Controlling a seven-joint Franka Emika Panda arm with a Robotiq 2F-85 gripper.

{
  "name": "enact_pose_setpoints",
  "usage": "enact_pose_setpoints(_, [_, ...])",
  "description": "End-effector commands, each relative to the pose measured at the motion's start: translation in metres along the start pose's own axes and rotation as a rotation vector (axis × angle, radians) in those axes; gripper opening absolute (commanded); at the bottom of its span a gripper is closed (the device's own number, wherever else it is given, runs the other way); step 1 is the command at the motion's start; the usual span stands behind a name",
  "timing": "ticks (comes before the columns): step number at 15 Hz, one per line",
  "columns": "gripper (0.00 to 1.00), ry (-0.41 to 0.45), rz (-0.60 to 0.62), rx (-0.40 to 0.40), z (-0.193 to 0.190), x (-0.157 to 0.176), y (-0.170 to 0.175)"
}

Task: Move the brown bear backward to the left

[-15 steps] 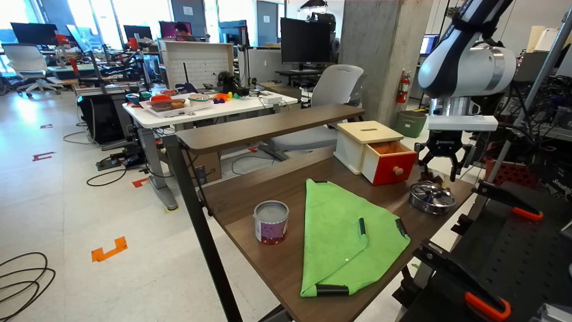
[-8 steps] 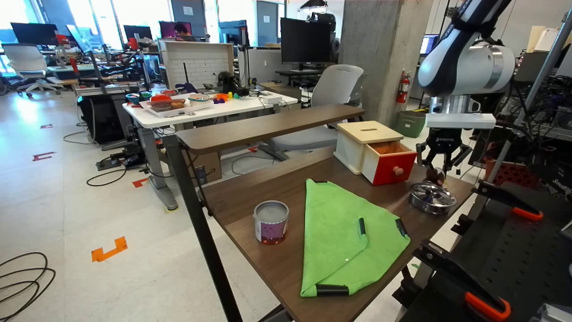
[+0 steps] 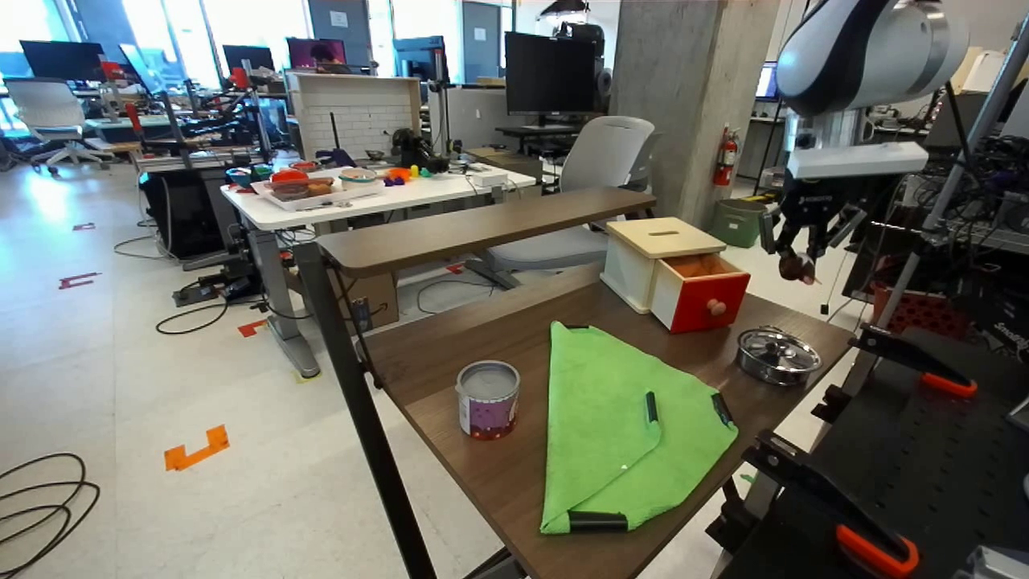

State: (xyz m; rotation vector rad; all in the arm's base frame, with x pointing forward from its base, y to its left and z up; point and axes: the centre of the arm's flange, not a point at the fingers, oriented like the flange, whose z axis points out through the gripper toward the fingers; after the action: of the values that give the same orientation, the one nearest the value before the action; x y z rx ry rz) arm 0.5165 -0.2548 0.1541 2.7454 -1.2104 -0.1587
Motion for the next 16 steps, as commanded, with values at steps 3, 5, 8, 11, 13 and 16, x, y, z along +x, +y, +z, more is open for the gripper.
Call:
enact_pose_setpoints(3, [0.04, 0.159, -0.284, -0.011, -0.117, -0.068, -0.046])
enact_pose_setpoints(5, [0.04, 0.204, -0.391, 0.010, -0.143, -0.085, -0.081])
enact_pose_setpoints(8, [0.04, 0.243, -0.510, 0.064, -0.174, -0.110, -0.137])
enact_pose_setpoints(11, [0.04, 0.233, -0.628, 0.119, -0.186, -0.129, -0.191])
enact_pose_setpoints(13, [0.04, 0.204, -0.699, 0.144, -0.184, -0.138, -0.225])
enact_pose_setpoints(16, [0.04, 0.141, -0.778, 0.147, -0.172, -0.143, -0.270])
